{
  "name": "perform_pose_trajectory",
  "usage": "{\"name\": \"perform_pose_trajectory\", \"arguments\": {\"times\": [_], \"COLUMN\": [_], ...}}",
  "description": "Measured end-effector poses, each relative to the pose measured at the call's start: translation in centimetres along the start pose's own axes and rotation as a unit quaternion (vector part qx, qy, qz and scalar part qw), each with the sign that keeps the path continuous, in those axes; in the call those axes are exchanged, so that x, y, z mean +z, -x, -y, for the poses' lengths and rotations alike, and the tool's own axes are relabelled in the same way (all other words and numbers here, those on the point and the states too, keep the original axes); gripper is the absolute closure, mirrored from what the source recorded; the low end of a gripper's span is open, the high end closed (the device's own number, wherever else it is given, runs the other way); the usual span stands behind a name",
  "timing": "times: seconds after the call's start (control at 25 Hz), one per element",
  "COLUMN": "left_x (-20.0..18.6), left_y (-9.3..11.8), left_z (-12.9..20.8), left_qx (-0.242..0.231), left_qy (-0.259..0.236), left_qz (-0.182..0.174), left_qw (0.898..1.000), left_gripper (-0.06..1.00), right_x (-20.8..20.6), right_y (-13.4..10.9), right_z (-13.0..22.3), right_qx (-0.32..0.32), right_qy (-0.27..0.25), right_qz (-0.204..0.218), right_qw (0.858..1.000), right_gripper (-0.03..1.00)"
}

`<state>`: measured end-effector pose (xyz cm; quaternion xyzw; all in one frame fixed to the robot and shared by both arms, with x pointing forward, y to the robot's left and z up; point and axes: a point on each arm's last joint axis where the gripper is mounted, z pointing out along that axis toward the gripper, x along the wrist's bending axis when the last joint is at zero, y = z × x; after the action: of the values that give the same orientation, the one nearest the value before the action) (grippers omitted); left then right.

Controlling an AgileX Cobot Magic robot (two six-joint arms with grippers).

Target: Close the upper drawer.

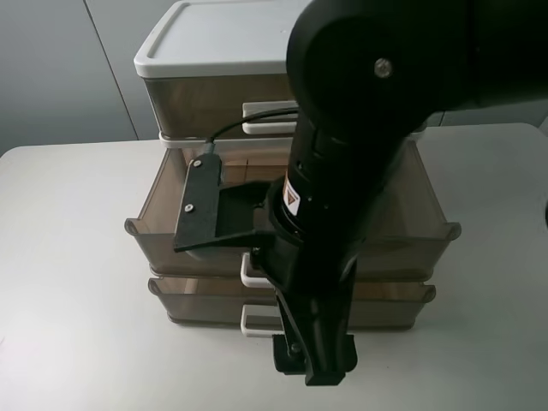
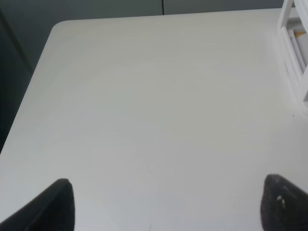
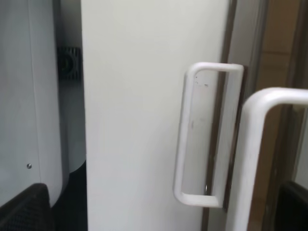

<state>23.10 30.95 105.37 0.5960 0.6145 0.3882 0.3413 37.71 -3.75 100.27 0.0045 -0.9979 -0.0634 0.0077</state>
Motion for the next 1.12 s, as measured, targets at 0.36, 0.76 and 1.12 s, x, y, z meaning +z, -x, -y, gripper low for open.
{"name": "perform_pose_trajectory", "arguments": {"times": [0.36, 0.76, 1.12], "left_x": [0.0, 0.0, 0.0], "left_y": [0.0, 0.0, 0.0], "left_z": [0.0, 0.0, 0.0], "left_qx": [0.0, 0.0, 0.0], "left_qy": [0.0, 0.0, 0.0], "left_qz": [0.0, 0.0, 0.0], "left_qw": [1.0, 1.0, 1.0], "left_gripper": [0.2, 0.2, 0.2], "right_x": [1.3, 1.5, 2.0], "right_y": [0.3, 2.0, 2.8], "right_z": [0.0, -0.4, -1.0], "right_qx": [-0.006, -0.041, -0.069], "right_qy": [-0.037, -0.023, -0.011], "right_qz": [0.011, 0.094, 0.131], "right_qw": [0.999, 0.994, 0.989], "right_gripper": [0.27, 0.27, 0.27]}}
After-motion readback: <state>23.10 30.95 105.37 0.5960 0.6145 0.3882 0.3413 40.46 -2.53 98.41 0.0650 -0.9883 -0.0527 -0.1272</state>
